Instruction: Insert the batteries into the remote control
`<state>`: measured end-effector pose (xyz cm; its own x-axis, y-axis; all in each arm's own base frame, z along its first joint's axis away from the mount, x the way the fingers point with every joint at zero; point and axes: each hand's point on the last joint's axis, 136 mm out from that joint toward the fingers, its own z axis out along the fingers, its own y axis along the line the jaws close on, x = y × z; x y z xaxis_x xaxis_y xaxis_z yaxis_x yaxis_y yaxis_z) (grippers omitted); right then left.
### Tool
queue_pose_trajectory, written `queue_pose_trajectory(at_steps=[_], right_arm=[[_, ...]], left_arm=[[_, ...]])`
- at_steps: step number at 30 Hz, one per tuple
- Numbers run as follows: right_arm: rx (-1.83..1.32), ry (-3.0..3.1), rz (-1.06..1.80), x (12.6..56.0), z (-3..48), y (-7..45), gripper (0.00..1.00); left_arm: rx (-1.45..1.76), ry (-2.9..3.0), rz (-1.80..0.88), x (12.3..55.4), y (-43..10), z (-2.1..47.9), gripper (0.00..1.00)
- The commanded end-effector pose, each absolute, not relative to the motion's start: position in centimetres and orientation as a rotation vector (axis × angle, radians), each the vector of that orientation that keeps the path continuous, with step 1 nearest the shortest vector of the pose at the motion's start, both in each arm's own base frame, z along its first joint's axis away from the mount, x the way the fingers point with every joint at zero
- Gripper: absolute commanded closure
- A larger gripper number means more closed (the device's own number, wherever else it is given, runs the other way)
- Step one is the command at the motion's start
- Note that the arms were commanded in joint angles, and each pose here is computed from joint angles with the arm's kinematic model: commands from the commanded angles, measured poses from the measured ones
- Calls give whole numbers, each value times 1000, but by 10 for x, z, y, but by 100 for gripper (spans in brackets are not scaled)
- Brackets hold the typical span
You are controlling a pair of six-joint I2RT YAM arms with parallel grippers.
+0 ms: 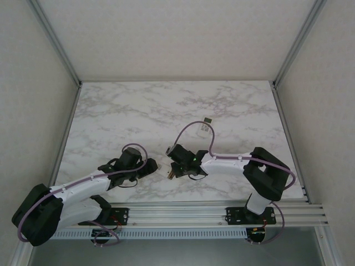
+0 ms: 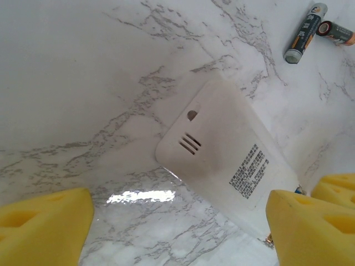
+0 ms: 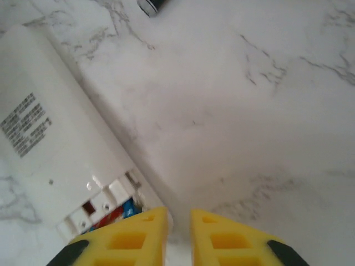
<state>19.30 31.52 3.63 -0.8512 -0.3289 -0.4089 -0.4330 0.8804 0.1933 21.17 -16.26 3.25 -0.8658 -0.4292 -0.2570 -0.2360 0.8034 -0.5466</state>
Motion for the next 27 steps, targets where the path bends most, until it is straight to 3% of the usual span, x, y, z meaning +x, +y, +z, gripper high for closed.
queue_pose_trajectory(at_steps=[1, 12, 17, 27], right_arm=[[-579, 2668, 395, 190, 62, 313, 81], [-638, 2787, 444, 168, 29, 330, 84], [-637, 2808, 315, 175, 7, 325, 86], [-761, 2706, 261, 194, 12, 338, 86]], left_arm=[[-516, 2629, -636, 211, -151, 26, 17], [-506, 2615, -625, 213, -150, 31, 12], [-499, 2619, -599, 215, -148, 32, 9], [-531, 2589, -575, 219, -143, 35, 6]])
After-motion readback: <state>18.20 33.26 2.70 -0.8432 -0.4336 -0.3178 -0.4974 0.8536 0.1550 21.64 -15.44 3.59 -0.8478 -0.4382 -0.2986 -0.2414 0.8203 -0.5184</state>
